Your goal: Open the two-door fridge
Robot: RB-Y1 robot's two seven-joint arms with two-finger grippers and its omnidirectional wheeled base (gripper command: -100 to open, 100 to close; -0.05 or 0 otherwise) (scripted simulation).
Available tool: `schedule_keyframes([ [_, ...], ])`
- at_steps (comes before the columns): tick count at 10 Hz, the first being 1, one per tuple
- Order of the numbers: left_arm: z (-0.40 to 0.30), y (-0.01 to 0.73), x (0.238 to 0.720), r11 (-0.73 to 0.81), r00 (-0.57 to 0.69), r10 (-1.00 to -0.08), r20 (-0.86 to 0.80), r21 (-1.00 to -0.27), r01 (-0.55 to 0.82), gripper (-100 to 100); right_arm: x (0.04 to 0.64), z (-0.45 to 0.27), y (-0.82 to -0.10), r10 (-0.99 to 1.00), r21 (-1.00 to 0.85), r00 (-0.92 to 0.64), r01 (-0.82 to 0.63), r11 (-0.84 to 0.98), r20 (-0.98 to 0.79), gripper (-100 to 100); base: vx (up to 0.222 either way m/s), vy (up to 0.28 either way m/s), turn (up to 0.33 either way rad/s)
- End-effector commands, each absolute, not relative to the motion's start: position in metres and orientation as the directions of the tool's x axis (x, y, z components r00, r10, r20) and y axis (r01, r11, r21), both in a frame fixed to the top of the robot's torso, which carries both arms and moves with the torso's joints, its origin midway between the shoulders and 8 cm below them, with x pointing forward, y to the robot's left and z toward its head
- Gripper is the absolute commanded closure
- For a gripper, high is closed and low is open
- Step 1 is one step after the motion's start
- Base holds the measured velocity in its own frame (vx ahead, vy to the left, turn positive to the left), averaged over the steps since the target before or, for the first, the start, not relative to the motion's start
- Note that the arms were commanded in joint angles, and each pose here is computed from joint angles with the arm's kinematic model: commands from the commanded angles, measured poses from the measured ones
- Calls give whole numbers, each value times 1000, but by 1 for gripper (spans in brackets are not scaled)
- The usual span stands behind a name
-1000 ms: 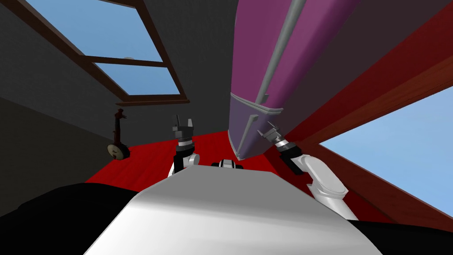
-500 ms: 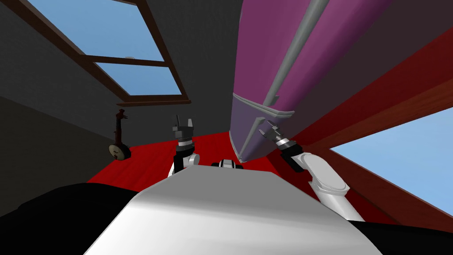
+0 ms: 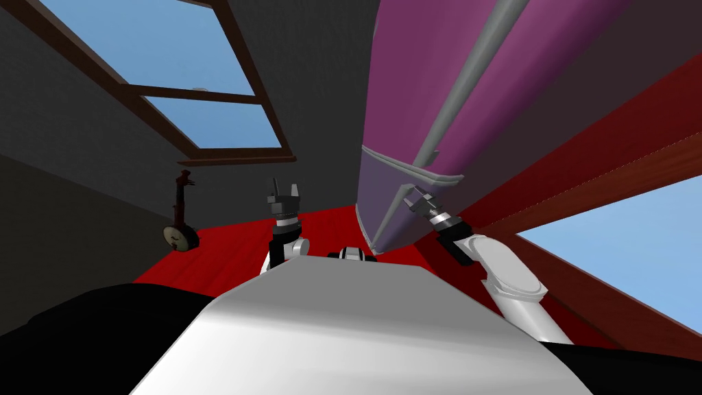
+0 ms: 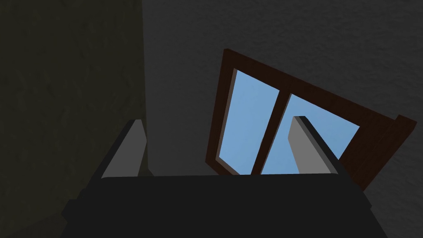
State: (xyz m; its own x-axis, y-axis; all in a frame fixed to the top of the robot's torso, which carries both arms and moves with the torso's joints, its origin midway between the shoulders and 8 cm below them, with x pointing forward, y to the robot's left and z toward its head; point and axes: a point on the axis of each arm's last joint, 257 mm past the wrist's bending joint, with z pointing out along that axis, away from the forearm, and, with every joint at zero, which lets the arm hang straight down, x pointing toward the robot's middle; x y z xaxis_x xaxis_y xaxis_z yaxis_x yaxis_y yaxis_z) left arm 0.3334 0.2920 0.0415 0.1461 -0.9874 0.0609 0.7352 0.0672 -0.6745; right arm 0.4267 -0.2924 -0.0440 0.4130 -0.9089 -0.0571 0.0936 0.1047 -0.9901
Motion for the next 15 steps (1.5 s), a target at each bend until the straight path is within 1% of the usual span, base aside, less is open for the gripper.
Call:
schedule_keyframes([
  [1,42,292,333,67,146,-987,61,-675,735,0,428,-45,-304,-920,-990,388,94,102,-59,100,16,234,-74],
  [9,42,292,333,67,146,-987,61,-674,735,0,433,-46,-361,-964,-991,259,98,90,-62,100,22,316,-75],
  [15,42,292,333,67,146,-987,61,-674,735,0,432,-44,-406,-986,-991,153,106,77,-60,100,15,353,-73],
])
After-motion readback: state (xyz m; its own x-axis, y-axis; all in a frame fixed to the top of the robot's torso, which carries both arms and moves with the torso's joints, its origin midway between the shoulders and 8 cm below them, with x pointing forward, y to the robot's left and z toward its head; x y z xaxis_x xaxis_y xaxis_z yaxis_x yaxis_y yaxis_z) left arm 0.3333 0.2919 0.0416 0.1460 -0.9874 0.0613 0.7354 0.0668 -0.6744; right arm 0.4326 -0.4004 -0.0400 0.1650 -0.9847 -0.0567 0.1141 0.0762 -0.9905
